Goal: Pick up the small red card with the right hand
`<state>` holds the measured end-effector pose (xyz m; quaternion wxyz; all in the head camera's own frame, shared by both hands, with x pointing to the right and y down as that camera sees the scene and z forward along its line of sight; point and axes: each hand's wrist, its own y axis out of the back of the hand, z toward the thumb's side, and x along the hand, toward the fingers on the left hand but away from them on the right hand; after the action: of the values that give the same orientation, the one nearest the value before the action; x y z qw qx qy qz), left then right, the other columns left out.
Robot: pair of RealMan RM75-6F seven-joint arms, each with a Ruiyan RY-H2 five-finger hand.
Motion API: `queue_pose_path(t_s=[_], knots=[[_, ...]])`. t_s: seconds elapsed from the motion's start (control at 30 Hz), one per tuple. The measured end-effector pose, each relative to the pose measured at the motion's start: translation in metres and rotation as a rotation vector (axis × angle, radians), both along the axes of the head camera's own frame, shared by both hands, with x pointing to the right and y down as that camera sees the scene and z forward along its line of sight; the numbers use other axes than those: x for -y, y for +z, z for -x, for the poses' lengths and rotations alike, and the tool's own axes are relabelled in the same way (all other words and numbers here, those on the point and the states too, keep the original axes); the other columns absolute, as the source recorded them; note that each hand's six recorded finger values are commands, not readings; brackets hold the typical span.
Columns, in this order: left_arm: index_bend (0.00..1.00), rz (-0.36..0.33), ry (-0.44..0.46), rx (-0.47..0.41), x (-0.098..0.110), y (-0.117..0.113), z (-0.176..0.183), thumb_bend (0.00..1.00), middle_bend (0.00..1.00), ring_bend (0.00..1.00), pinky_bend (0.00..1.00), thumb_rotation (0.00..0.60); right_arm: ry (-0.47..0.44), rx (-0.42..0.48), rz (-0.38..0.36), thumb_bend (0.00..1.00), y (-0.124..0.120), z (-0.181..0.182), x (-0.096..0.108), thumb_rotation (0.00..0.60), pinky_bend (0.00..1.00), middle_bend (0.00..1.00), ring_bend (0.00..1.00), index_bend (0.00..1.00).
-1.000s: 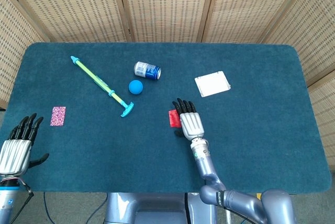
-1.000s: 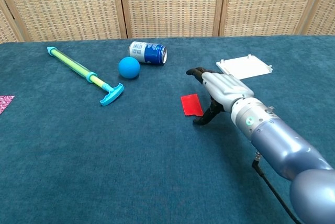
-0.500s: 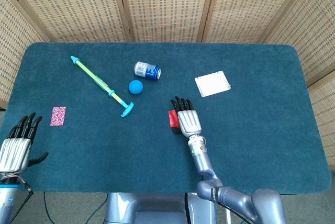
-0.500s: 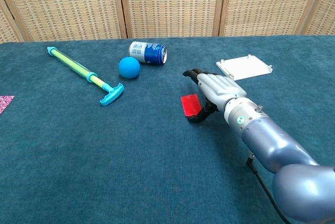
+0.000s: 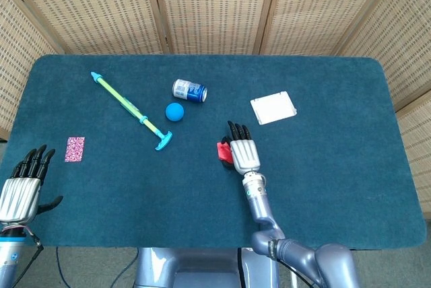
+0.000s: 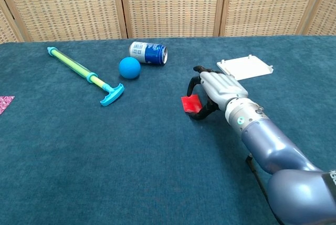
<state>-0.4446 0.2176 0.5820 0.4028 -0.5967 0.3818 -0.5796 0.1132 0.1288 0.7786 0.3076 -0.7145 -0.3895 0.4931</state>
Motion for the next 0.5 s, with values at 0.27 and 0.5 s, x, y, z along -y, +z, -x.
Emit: queue_pose_path(t_s=[0.27, 0.5], knots=[[0.0, 0.001, 0.002, -0.002, -0.0002, -0.0004, -0.0003, 0.09, 0.0, 0.0, 0.16, 0.6, 0.004, -0.012, 0.005, 0.35, 0.0012, -0.0026, -0.0003, 0.6, 0.0, 0.06, 0.0, 0.55], [0.0, 0.004, 0.004, -0.005, -0.0006, -0.0001, -0.001, 0.09, 0.0, 0.0, 0.16, 0.6, -0.002, -0.012, 0.021, 0.5, 0.0025, -0.0029, -0.0023, 0.6, 0.0, 0.06, 0.0, 0.57]])
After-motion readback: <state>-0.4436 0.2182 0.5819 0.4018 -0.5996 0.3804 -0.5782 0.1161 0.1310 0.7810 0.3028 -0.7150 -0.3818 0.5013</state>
